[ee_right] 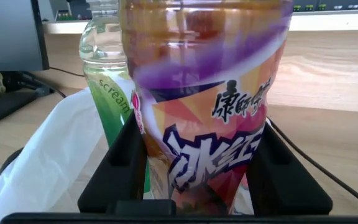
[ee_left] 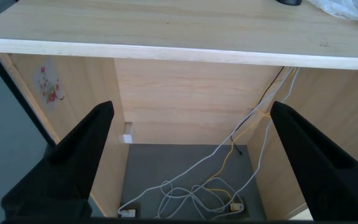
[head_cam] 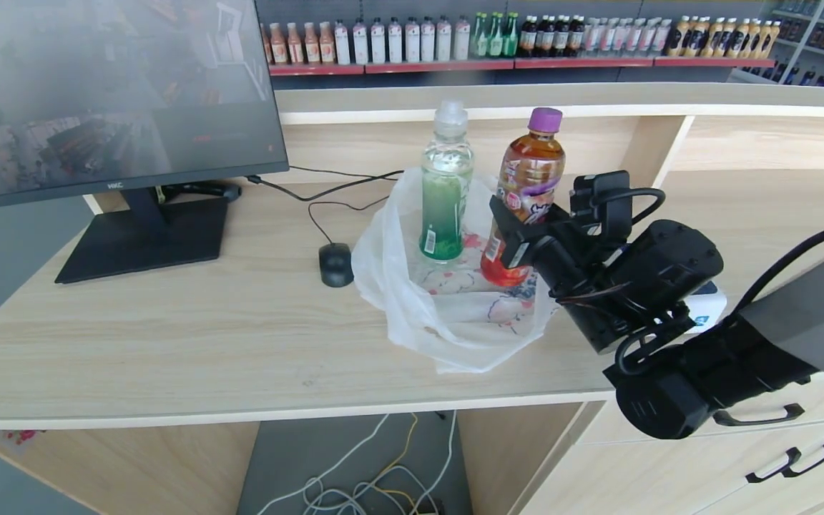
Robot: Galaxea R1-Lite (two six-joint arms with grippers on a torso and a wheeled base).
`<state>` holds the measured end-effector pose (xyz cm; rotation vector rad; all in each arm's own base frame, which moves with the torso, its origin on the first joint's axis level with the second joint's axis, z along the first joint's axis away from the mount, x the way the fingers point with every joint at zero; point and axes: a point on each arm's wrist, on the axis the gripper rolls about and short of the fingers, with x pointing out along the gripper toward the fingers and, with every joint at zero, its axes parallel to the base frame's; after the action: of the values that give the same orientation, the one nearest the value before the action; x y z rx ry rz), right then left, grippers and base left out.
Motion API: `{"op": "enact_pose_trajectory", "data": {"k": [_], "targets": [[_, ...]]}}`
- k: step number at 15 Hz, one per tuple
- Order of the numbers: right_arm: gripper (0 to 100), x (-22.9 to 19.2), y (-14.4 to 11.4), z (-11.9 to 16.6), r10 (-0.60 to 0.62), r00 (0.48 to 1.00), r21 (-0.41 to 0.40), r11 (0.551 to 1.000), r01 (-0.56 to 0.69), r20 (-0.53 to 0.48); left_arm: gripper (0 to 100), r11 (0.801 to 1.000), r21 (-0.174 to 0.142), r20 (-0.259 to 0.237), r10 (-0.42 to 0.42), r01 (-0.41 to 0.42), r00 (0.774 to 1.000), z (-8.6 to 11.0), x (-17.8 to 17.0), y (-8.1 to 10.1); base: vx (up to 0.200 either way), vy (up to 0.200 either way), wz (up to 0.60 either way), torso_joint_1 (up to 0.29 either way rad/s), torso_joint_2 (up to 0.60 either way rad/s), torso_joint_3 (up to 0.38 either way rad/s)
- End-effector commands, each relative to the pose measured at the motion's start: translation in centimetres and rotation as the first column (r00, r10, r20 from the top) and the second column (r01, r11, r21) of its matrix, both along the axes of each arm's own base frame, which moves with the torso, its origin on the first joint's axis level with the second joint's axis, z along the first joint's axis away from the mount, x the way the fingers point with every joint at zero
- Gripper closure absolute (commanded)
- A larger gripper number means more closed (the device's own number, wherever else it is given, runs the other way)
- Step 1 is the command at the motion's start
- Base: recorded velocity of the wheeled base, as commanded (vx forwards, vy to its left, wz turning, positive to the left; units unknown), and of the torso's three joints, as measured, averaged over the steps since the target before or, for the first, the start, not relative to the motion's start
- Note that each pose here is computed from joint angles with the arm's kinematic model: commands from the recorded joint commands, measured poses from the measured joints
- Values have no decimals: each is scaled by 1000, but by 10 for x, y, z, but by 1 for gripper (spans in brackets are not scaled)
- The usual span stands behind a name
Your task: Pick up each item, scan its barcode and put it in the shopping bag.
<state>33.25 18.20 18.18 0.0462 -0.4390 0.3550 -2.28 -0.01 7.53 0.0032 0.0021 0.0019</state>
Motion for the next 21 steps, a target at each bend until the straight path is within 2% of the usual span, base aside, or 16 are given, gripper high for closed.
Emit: {"op": "enact_pose_trajectory", "data": {"k": [1, 10, 21], "targets": [[100, 7, 0, -11, -9, 1000, -10, 1000, 8, -22, 0, 1000, 0, 1, 0, 0, 1000, 0, 0, 0, 0, 0, 0, 0, 0, 0], [100, 17, 4, -32, -15, 998, -37, 999, 13, -67, 0, 1000, 0, 1, 0, 0, 1000, 0, 0, 0, 0, 0, 0, 0, 0, 0], [100, 17, 0, -31, -23, 998, -36, 999, 20, -65, 0, 1000, 0, 1, 0, 0, 1000, 0, 0, 0, 0, 0, 0, 0, 0, 0]]}}
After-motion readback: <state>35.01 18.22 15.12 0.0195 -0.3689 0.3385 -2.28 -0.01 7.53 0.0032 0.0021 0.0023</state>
